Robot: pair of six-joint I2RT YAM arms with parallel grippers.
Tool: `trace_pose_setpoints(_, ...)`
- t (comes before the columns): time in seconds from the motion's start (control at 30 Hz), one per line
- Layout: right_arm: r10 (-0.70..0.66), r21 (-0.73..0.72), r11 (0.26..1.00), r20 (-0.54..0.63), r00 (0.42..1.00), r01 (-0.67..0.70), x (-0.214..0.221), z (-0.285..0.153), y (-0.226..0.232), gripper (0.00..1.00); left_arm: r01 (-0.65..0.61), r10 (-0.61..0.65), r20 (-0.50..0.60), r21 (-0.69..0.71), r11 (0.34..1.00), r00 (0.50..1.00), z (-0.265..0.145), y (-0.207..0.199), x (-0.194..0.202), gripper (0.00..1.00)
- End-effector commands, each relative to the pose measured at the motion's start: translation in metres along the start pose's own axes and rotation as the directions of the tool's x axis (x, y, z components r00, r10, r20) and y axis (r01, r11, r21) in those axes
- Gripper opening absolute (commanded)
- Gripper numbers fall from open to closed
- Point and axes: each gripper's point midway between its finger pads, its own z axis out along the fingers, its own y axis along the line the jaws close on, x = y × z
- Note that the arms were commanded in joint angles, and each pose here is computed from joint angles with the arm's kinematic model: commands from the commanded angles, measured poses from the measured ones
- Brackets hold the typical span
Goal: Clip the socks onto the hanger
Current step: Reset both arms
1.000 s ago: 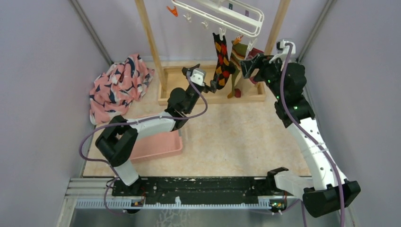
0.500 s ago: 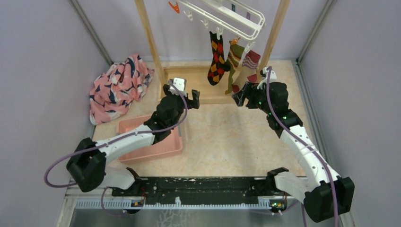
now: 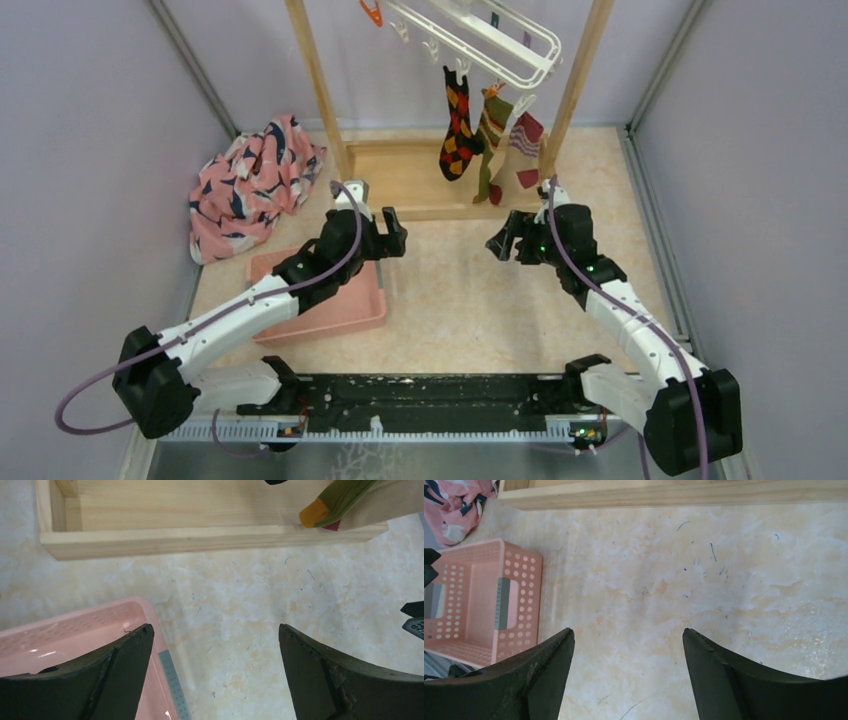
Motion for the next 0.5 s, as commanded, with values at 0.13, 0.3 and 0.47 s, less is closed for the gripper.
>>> trace_pose_setpoints(0.13, 0.007, -0.053, 0.999, 0.052, 0.999, -0.004, 0.005, 0.0, 0.008, 0.78, 0.134, -0.144, -0.069, -0.134, 0.982, 0.987, -0.031, 0.034, 0.021, 0.98)
trace_pose_setpoints(0.3, 0.013, -0.016, 1.0, 0.033, 0.999, -0.012, 0.023, 0.0, -0.005, 0.77, 0.16, -0.18, -0.099, -0.182, 0.97, 0.979, -0.038, 0.041, 0.027, 0.98)
trace_pose_setpoints(0.47, 0.012, 0.001, 1.0, 0.002, 1.0, -0.012, 0.033, 0.006, -0.012, 0.77, 0.158, -0.18, -0.111, -0.183, 0.97, 0.977, -0.035, 0.04, 0.031, 0.98)
